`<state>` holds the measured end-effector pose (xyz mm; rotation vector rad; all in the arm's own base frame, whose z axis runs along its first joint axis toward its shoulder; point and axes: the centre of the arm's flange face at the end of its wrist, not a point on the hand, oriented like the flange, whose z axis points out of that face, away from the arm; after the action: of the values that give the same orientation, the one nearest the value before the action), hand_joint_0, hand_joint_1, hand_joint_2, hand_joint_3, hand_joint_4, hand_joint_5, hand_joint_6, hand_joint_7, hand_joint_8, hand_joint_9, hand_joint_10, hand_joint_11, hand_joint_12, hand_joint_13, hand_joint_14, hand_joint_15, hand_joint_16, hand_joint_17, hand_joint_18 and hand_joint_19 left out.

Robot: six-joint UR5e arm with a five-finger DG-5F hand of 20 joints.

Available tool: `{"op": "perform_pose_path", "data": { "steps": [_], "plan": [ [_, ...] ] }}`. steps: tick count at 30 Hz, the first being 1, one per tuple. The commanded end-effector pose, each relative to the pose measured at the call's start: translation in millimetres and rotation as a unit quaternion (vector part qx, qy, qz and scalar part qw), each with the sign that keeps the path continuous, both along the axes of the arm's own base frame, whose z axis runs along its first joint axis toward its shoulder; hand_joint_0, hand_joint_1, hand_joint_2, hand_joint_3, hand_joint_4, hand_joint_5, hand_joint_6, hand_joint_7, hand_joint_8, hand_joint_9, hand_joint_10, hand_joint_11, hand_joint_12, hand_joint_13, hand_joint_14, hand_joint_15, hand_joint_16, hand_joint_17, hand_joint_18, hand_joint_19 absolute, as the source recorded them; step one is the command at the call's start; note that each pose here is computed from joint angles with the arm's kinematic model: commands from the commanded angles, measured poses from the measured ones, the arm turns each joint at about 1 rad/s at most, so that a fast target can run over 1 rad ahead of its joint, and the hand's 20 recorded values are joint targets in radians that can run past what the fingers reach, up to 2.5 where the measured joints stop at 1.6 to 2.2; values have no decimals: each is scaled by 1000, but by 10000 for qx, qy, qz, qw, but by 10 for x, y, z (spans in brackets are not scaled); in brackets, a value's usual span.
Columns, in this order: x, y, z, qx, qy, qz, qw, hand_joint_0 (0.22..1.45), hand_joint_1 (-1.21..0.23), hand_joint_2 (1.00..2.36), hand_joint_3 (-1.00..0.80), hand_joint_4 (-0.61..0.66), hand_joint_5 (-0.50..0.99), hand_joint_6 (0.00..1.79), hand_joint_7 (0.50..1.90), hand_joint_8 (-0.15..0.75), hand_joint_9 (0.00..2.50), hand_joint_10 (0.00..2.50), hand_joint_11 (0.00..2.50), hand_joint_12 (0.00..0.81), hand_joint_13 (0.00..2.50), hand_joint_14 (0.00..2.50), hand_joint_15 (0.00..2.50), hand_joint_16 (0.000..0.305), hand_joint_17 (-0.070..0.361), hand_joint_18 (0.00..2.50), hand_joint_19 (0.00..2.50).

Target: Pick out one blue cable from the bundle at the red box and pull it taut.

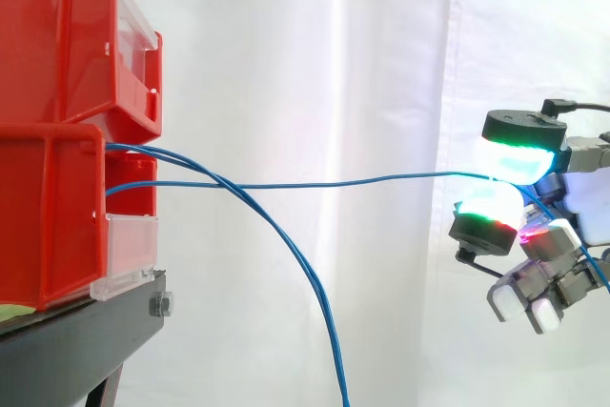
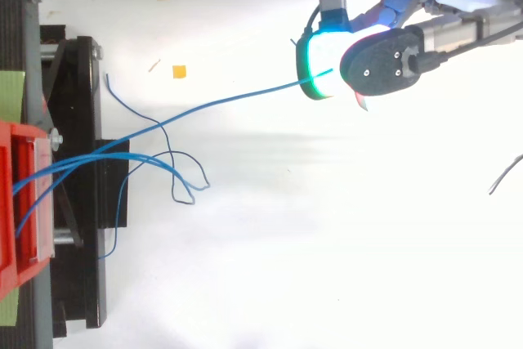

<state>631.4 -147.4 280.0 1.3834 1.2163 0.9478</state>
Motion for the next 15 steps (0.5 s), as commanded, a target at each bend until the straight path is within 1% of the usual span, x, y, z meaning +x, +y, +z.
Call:
{"op": "perform_pose_path", "data": {
  "steps": [1,15],
  "plan": [
    [-2,-7,0,0,2,-5,10000,647,-824,1026,-101,14,-124,914,1108,298,1180,29,779,422,716,20,458,58,130,604,672],
    [6,3,8,0,-14,3,10000,646,-823,1026,-99,7,-123,915,1101,295,1171,31,766,414,719,20,468,58,130,607,682]
  ]
}}
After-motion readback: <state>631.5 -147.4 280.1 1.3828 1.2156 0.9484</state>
